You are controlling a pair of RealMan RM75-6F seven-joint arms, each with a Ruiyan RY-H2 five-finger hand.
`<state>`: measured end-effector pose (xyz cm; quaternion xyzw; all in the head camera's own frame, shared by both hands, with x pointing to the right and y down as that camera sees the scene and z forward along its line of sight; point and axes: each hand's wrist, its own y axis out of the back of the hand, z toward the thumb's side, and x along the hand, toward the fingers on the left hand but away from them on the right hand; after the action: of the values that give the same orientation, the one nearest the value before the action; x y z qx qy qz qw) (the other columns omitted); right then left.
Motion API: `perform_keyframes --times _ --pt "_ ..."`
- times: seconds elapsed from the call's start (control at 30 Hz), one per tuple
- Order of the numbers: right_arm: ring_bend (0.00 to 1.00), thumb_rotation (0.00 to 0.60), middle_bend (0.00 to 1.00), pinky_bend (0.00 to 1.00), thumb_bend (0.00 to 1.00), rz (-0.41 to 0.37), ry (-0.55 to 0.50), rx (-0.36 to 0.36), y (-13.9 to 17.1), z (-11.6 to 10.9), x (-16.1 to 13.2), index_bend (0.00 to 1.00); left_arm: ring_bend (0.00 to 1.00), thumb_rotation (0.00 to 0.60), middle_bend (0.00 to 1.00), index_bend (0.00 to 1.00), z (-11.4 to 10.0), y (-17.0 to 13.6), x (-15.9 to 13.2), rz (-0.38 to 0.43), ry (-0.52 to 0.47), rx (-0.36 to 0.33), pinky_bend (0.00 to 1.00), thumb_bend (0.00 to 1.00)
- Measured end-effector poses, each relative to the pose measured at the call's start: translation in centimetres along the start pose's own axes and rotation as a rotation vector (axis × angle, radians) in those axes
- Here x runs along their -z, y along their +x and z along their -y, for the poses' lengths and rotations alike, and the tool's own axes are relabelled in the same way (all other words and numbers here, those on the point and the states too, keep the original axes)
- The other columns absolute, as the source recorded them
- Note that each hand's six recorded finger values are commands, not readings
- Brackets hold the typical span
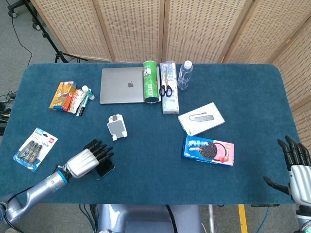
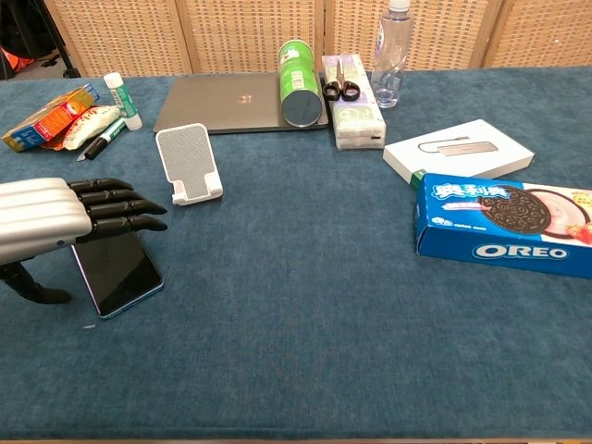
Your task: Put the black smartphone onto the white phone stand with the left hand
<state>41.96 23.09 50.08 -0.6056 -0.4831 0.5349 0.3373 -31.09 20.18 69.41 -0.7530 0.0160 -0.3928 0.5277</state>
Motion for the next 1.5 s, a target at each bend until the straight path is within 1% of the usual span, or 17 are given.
perform_keyframes --times 0.1,0.2,0.33,0.47,0.77,0.87,0.97,1.03,1.07,1.13,1.17,1.23,1.33,1.5 --pt "0.0 0.6 0.0 0.0 0.0 0.0 0.003 -0.002 0.0 0.1 -0.1 0.0 0.0 0.6 0.0 0.0 -0.1 0.5 0.5 0.019 0.019 0.011 0.01 0.09" --pt "0.0 0.6 0.0 0.0 0.0 0.004 0.004 0.002 -0.1 0.1 0.0 0.0 0.0 0.6 0.0 0.0 -0.2 1.0 0.6 0.038 0.006 0.022 0.03 0.1" --pt "0.0 0.6 0.0 0.0 0.0 0.011 0.006 0.002 -0.2 0.1 0.2 0.0 0.0 0.6 0.0 0.05 0.0 1.2 0.7 0.062 -0.025 0.044 0.09 0.11" --pt "0.0 0.6 0.0 0.0 0.0 0.011 0.011 0.0 -0.2 0.2 0.1 0.0 0.01 0.6 0.0 0.07 0.2 1.5 0.6 0.089 -0.044 0.055 0.12 0.12" --pt "0.0 0.6 0.0 0.0 0.0 0.014 0.014 0.001 -0.2 0.3 0.1 0.0 0.05 0.6 0.01 0.14 1.1 1.9 0.3 0.113 -0.146 0.073 0.16 0.13" --pt "0.0 0.6 0.0 0.0 0.0 0.012 0.016 -0.004 -0.2 0.4 0.0 0.0 0.09 0.6 0.07 0.18 1.4 1.9 0.4 0.114 -0.165 0.077 0.17 0.13" --pt "0.0 0.6 0.0 0.0 0.0 0.01 0.017 -0.006 -0.2 0.5 0.0 0.0 0.18 0.6 0.17 0.23 1.6 1.9 0.5 0.113 -0.171 0.076 0.21 0.14" --pt "0.0 0.6 0.0 0.0 0.0 0.011 0.016 -0.006 -0.2 0.5 -0.1 0.0 0.24 0.6 0.27 0.29 1.7 2.0 0.5 0.112 -0.175 0.067 0.25 0.16" --pt "0.0 0.6 0.0 0.0 0.0 0.011 0.016 -0.006 -0.2 0.5 -0.1 0.0 0.26 0.6 0.3 0.31 1.7 2.0 0.5 0.111 -0.178 0.059 0.27 0.17" --pt "0.0 0.6 0.0 0.0 0.0 0.011 0.016 -0.008 -0.2 0.5 -0.1 0.0 0.33 0.6 0.38 0.38 1.7 2.0 0.4 0.11 -0.185 0.048 0.3 0.19" --pt "0.0 0.6 0.0 0.0 0.0 0.011 0.016 -0.009 -0.2 0.5 -0.1 0.0 0.35 0.6 0.4 0.41 1.7 2.0 0.4 0.109 -0.188 0.042 0.31 0.2" --pt "0.0 0.6 0.0 0.0 0.0 0.01 0.016 -0.011 -0.2 0.6 -0.1 0.0 0.4 0.6 0.46 0.5 1.8 1.9 0.4 0.108 -0.19 0.035 0.34 0.23" --pt "0.0 0.6 0.0 0.0 0.0 0.01 0.015 -0.01 -0.1 0.5 -0.1 0.0 0.42 0.6 0.48 0.54 1.7 1.9 0.4 0.107 -0.185 0.015 0.36 0.24" --pt "0.0 0.6 0.0 0.0 0.0 0.01 0.012 -0.009 -0.1 0.5 -0.1 0.0 0.42 0.6 0.48 0.55 1.1 1.7 0.7 0.101 -0.172 -0.037 0.36 0.24"
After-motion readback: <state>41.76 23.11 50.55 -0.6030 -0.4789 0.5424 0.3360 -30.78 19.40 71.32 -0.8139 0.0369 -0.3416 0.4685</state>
